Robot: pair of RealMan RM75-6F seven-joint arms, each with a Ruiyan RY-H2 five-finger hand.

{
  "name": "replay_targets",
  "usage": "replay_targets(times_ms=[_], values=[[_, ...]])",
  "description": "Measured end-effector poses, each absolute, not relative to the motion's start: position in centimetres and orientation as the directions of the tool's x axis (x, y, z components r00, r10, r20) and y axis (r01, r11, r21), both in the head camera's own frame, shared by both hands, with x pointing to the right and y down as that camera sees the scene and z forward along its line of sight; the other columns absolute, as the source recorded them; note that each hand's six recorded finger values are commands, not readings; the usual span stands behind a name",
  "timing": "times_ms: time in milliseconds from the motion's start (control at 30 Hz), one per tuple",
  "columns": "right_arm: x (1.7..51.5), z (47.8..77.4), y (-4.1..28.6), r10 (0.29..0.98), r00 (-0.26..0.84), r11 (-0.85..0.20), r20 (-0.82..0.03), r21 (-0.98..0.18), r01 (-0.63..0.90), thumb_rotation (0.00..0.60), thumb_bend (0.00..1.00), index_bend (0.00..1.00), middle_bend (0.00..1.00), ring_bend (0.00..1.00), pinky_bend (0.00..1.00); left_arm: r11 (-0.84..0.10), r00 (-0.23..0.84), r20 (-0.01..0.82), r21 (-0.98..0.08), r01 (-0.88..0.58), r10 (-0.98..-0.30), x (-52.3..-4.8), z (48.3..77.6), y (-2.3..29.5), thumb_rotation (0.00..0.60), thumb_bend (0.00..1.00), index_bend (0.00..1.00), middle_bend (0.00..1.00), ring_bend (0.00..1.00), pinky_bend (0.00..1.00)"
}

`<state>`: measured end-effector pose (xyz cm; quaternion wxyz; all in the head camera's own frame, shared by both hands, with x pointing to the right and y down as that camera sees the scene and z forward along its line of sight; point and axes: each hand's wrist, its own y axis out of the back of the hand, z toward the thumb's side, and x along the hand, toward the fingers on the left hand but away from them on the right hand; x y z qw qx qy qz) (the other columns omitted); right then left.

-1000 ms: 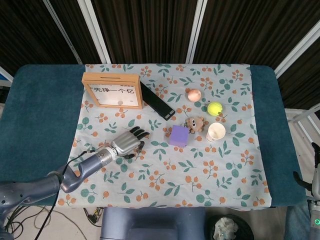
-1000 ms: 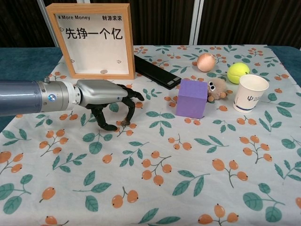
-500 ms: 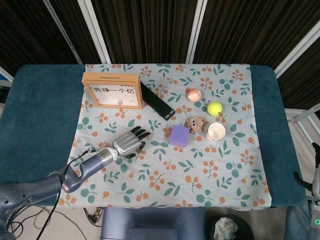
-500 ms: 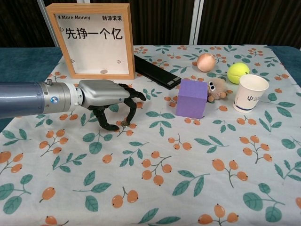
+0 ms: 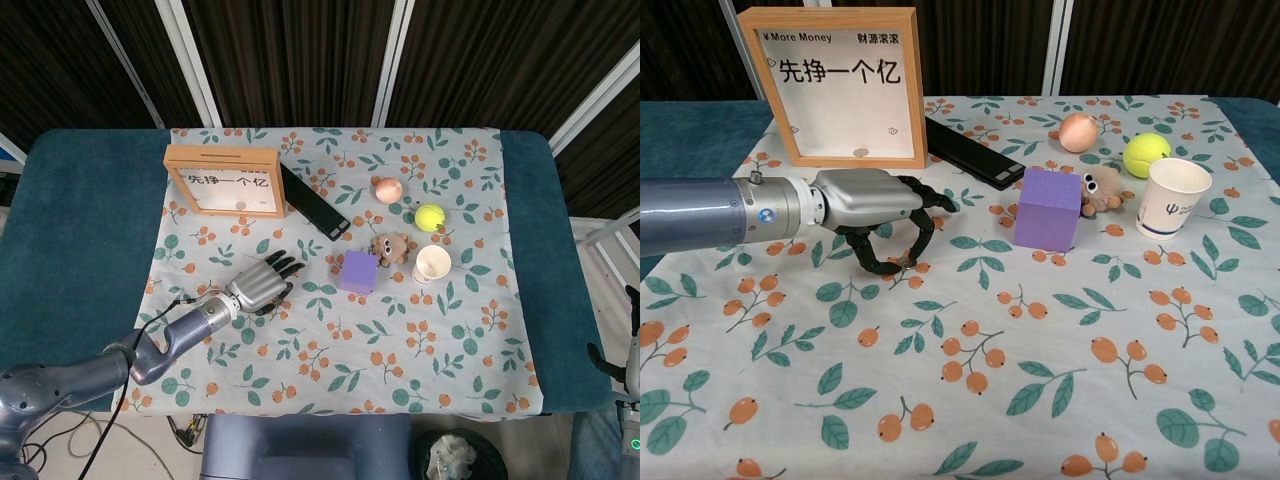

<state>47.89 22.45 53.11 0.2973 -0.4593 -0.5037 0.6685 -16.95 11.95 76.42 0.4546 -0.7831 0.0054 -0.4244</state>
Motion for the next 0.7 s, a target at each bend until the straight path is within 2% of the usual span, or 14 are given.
replay_targets(times_ms=[700], values=[[47.84,53.20,22.44,0.858,-0.400,-0.321,-0.322,-0.944,0.074,0.600,0.26,0.13,0.03,0.00,0.00,-0.562,0.632,0.662,-0.724,0.399,-0.404,-17.03,76.76,11.76,0.600,0.31,0.41,0.04,0.00,0.00]])
